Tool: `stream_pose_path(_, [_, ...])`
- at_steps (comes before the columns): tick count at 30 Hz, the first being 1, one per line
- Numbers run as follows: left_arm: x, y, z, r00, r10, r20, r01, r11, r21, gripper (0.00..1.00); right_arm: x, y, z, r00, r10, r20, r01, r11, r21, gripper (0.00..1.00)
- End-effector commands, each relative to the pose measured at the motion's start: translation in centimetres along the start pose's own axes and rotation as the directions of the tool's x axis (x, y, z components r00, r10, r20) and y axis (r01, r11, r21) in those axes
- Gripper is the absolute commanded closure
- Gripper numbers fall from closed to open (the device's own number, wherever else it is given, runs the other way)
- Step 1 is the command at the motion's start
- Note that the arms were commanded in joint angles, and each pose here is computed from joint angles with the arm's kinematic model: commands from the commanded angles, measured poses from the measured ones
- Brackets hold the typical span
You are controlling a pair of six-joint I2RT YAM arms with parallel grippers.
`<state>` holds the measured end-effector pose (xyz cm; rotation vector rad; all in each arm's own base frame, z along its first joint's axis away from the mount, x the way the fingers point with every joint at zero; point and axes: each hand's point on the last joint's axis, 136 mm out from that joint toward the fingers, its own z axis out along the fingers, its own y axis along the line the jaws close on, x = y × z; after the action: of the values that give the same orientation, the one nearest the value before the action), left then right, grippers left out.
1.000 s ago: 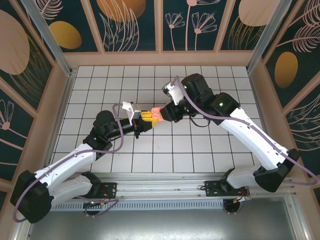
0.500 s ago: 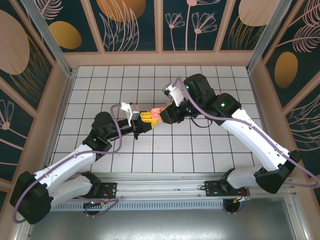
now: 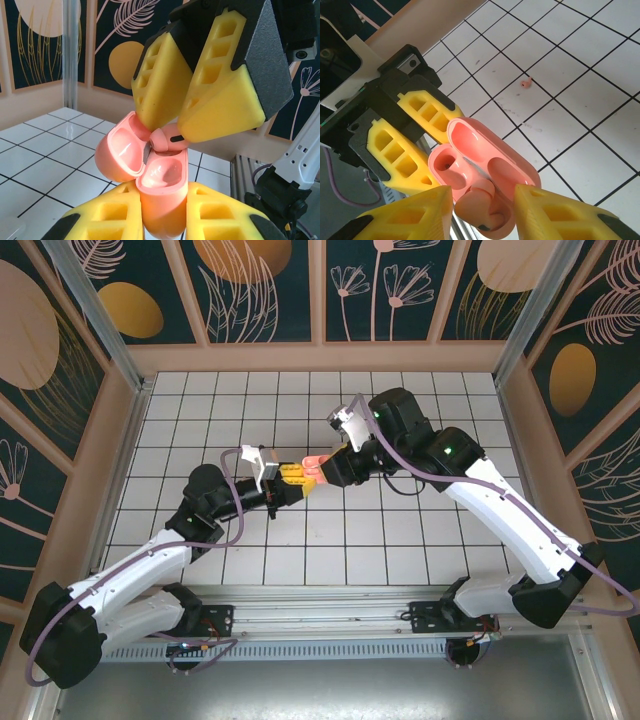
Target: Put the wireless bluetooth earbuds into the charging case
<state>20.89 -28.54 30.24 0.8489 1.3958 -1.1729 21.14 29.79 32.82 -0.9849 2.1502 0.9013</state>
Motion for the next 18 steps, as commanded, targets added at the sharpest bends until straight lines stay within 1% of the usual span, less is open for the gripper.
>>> stream_pose_path(1, [-2.3, -2.2, -0.5, 0.995, 0.064, 0.079, -0.07, 0.994, 0.082, 0.85, -0.9, -1.6, -0.9, 0.999, -0.023, 0.036, 0.02, 0.995, 0.098, 0.61])
stream_pose_path(6, [-2.4, -2.1, -0.4, 0.995, 0.065, 0.078, -0.072, 0.994, 0.082, 0.85, -1.4, -1.8, -1.4, 0.998, -0.031, 0.055, 0.025, 0.993, 0.119, 0.61])
stream_pose_path(13, [-2.3, -2.0, -0.3, 0.995, 0.064, 0.075, -0.07, 0.994, 0.082, 0.85, -2.6, -1.0, -2.8, 0.992, -0.047, 0.119, 0.033, 0.993, 0.113, 0.61])
stream_pose_path(18, [-2.4, -1.9, -0.2, 0.995, 0.065, 0.076, -0.071, 0.994, 0.08, 0.86, -2.8, -1.0, -3.3, 0.989, -0.049, 0.138, 0.031, 0.992, 0.124, 0.61])
